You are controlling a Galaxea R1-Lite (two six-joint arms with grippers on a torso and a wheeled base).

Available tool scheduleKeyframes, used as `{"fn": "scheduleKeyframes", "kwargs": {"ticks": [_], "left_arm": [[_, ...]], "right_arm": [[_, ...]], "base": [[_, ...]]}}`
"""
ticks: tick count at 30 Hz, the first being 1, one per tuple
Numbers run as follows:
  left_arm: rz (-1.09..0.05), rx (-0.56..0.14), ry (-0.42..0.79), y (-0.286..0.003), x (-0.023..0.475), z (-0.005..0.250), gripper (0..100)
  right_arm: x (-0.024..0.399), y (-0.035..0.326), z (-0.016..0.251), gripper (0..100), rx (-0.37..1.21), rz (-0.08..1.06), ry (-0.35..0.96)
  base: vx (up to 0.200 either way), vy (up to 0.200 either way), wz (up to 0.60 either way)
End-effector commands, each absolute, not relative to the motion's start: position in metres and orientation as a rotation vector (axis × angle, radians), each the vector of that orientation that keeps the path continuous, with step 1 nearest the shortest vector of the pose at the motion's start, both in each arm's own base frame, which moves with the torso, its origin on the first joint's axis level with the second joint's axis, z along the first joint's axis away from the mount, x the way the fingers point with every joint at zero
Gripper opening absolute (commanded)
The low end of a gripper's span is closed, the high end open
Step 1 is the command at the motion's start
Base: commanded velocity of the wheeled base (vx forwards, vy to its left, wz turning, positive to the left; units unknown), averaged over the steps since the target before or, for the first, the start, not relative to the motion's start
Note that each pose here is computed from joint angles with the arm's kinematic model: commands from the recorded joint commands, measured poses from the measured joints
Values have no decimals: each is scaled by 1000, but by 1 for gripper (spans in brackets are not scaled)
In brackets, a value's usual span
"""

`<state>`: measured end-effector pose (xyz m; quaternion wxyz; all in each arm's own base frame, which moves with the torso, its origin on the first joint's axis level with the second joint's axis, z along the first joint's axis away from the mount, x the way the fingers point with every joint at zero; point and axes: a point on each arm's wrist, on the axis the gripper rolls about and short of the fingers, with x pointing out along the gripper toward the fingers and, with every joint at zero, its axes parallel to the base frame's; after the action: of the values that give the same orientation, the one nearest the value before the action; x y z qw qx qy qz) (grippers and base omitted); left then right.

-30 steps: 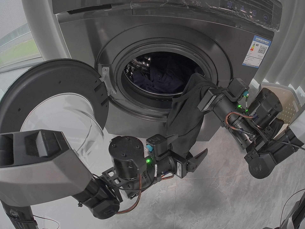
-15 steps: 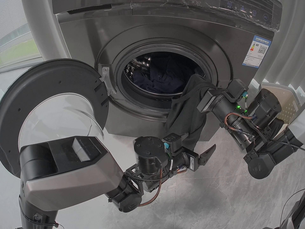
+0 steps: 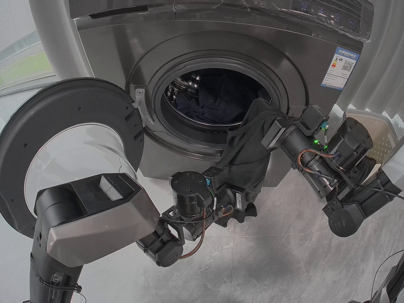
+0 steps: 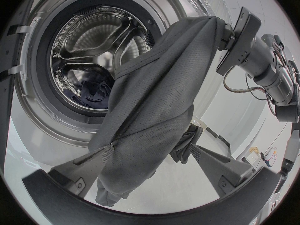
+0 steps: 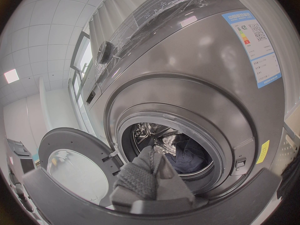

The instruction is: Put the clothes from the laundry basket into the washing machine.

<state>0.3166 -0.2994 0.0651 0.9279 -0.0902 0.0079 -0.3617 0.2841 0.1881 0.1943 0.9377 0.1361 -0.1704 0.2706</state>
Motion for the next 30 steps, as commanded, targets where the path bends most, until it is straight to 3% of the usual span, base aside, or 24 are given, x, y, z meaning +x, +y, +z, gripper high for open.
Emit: {"fn": "scheduleKeyframes", "kwargs": {"ticks": [1,11,30], "left_arm": [[-704,-184,6,-288,325,71,100],[-603,-144,-20,-257,347,74,100],[-594,-136,-10,-254,339,75,100]], "right_arm": [[284,188,195,0,279,553,-350],[283,187,197,0,280,553,-354],[282,187,198,0,281,555,-357]], "base": [[0,0,0],[0,0,0],[0,0,0]]}}
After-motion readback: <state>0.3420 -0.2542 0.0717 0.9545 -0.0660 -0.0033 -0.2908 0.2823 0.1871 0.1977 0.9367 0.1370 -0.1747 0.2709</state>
